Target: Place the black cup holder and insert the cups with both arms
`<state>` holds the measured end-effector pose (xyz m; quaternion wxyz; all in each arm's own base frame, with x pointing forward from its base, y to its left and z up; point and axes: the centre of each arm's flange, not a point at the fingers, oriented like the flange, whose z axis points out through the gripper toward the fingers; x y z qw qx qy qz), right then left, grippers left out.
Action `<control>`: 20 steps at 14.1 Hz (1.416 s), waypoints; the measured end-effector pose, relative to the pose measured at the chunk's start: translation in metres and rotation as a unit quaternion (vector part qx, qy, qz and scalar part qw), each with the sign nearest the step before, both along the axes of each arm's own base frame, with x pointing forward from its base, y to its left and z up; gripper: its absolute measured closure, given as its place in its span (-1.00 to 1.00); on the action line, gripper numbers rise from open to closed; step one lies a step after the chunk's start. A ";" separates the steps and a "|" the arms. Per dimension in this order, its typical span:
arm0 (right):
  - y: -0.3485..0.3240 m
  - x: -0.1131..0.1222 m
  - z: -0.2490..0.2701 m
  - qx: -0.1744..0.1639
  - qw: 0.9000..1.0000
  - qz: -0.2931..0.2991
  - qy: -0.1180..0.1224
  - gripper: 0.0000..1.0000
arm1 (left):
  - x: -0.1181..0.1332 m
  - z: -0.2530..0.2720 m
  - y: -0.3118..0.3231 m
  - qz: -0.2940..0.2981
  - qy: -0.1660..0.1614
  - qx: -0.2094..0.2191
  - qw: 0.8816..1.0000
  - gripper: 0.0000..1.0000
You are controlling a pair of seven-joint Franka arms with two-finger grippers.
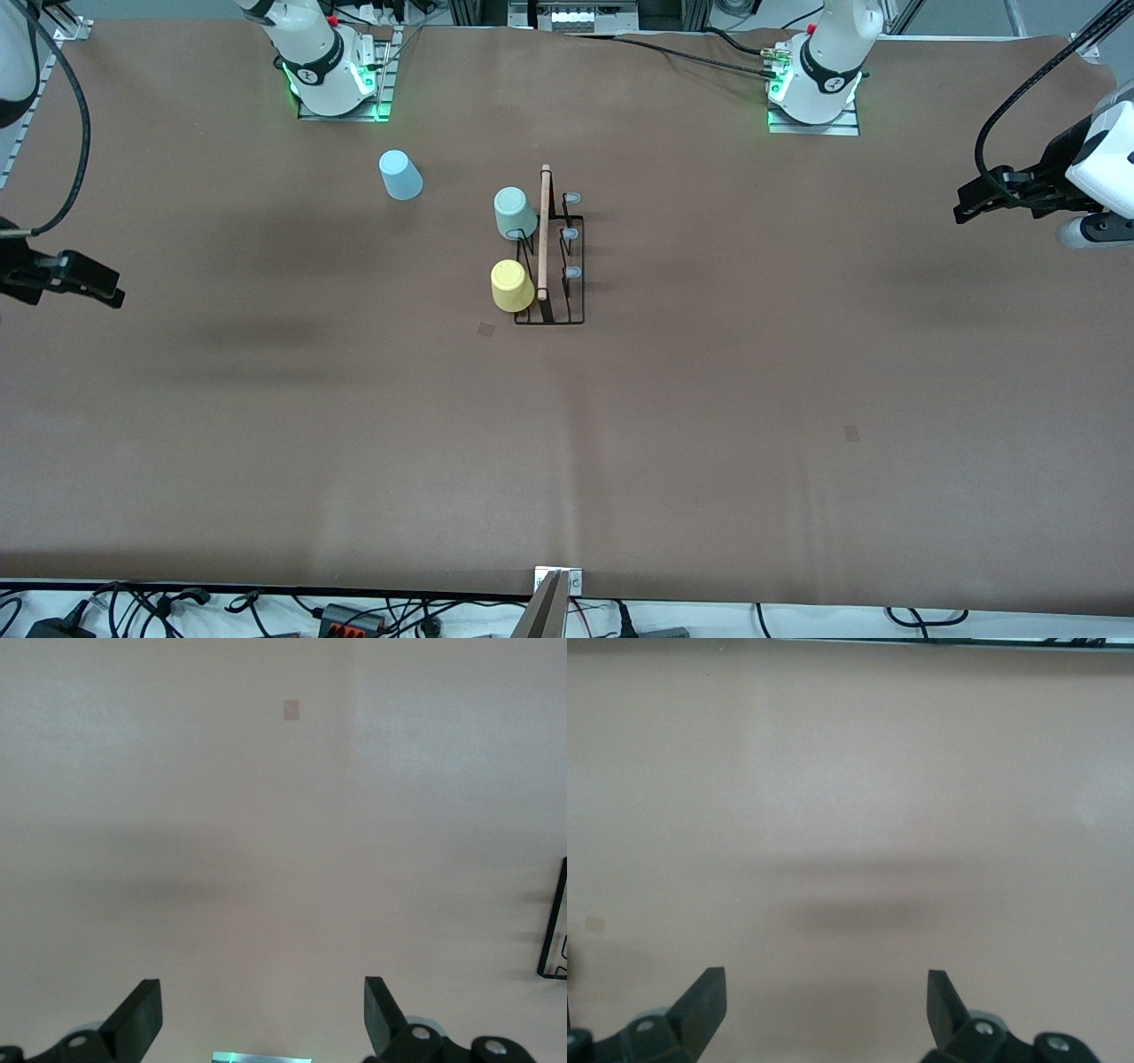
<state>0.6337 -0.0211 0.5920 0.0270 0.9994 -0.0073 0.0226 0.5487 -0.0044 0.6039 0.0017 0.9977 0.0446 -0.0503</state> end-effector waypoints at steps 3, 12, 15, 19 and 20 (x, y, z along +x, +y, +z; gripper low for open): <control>-0.006 -0.012 -0.014 -0.002 1.000 -0.004 -0.008 -1.00 | 0.000 0.000 0.000 0.000 0.000 0.000 1.000 -1.00; -0.005 -0.070 -0.010 -0.001 1.000 -0.004 -0.001 -1.00 | 0.000 0.000 0.000 0.000 0.000 0.000 1.000 -1.00; -0.005 -0.072 -0.010 0.000 1.000 -0.005 0.003 -1.00 | 0.000 0.000 0.000 0.000 0.000 0.000 1.000 -1.00; -0.005 -0.075 -0.012 0.009 1.000 -0.007 0.016 -1.00 | 0.000 0.000 0.000 0.000 0.000 0.000 1.000 -1.00; -0.005 -0.076 -0.011 0.009 1.000 -0.007 0.017 -1.00 | 0.000 0.000 0.000 0.000 0.000 0.000 1.000 -1.00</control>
